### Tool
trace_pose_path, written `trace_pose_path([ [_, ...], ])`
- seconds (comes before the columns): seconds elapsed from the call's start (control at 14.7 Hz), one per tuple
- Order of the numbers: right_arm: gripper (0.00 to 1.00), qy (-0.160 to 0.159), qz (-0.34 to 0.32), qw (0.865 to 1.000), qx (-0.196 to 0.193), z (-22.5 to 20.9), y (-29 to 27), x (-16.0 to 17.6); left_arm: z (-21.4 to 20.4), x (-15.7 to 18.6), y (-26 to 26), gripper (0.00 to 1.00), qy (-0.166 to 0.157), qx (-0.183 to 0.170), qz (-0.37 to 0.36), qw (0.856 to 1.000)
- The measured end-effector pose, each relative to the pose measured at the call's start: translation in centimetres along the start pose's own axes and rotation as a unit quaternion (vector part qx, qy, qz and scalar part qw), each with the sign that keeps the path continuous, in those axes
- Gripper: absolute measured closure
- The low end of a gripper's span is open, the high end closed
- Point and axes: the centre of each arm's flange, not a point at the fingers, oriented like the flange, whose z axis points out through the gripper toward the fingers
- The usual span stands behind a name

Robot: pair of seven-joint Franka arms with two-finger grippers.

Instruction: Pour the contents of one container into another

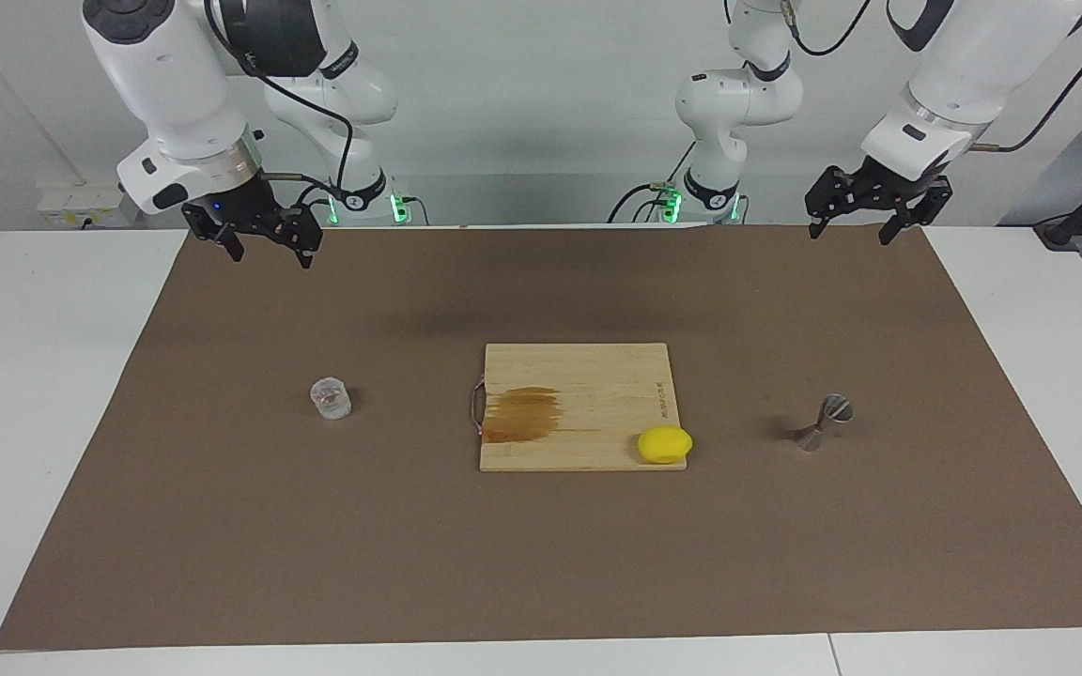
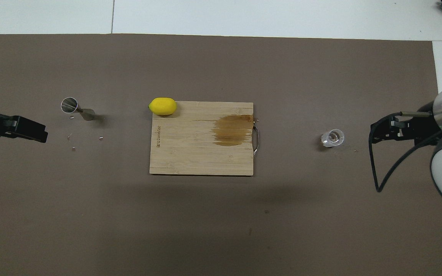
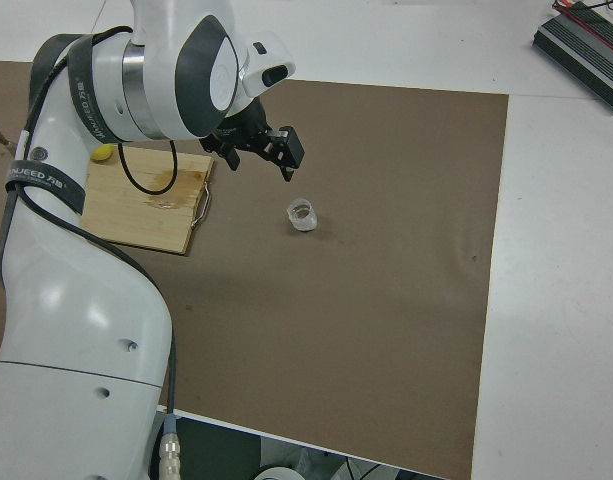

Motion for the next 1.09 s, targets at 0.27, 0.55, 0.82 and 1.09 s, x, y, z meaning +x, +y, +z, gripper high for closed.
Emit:
trace_pose_path([
  [0.27,0.02,-0.001,0.0,1.0,0.0,0.2,0.0,-0.1,0.0,0.0,0.0,0.0,0.0,0.0,0.0,1.0],
  [0.55,0.02,-0.003,0.0,1.0,-0.001,0.4,0.0,-0.1,0.1,0.1,0.0,0.0,0.0,0.0,0.0,1.0],
  [0.82,0.0,-0.003,0.0,1.0,-0.001,0.4,0.0,-0.1,0.4,0.7,-0.9,0.0,0.012,0.0,-0.007,1.0],
  [1.09,0.0,-0.003,0.0,1.0,-0.001,0.4,0.0,-0.1,3.7,2.3,-3.5,0.0,-0.023,-0.01,-0.029,0.999],
])
